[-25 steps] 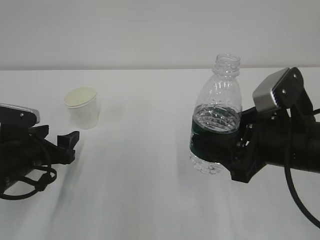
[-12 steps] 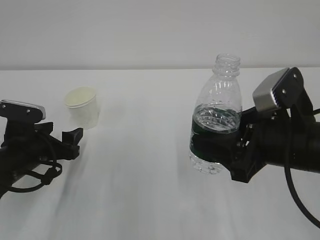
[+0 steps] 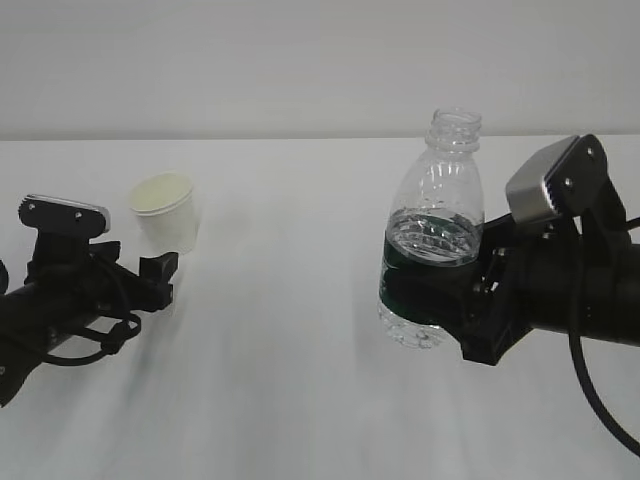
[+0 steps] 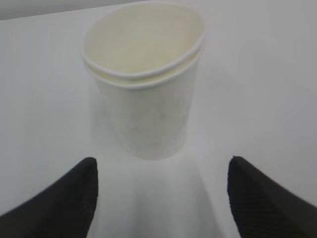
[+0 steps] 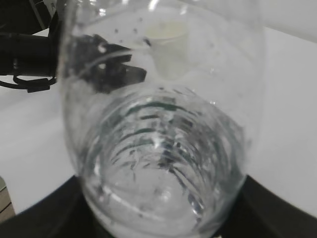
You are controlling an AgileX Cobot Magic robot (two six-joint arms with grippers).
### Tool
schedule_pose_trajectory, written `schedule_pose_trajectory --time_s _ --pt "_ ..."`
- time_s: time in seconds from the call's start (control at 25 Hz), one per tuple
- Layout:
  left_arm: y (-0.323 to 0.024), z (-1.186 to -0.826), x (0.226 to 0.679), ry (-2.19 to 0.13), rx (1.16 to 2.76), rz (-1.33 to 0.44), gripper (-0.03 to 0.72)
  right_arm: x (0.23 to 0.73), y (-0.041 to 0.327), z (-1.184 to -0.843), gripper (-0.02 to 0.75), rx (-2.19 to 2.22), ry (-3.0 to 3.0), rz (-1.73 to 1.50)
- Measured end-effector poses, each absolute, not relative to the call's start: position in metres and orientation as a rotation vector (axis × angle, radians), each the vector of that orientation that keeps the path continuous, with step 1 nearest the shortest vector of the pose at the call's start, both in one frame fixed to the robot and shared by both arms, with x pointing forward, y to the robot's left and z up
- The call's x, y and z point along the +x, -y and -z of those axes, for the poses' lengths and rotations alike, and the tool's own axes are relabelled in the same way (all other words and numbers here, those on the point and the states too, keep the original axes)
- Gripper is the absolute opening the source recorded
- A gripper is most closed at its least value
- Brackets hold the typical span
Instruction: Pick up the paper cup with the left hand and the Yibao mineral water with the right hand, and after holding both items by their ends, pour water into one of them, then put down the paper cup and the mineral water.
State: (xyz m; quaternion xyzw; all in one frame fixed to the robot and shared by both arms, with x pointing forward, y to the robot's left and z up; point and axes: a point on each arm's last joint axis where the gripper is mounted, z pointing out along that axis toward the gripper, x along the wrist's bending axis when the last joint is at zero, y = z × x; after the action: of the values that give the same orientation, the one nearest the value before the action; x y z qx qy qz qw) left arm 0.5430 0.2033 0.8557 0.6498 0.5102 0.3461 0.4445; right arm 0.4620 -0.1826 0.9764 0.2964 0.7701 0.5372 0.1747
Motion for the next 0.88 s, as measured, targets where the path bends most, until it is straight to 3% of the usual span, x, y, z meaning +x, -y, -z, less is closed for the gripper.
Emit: schedule_pose_trajectory --time_s 0.88 --pt "-0.197 -0.848 0.559 -1.269 1.633 -0.839 0.576 0.462 0.183 -0.976 0.471 0.845 -2.182 -1.524"
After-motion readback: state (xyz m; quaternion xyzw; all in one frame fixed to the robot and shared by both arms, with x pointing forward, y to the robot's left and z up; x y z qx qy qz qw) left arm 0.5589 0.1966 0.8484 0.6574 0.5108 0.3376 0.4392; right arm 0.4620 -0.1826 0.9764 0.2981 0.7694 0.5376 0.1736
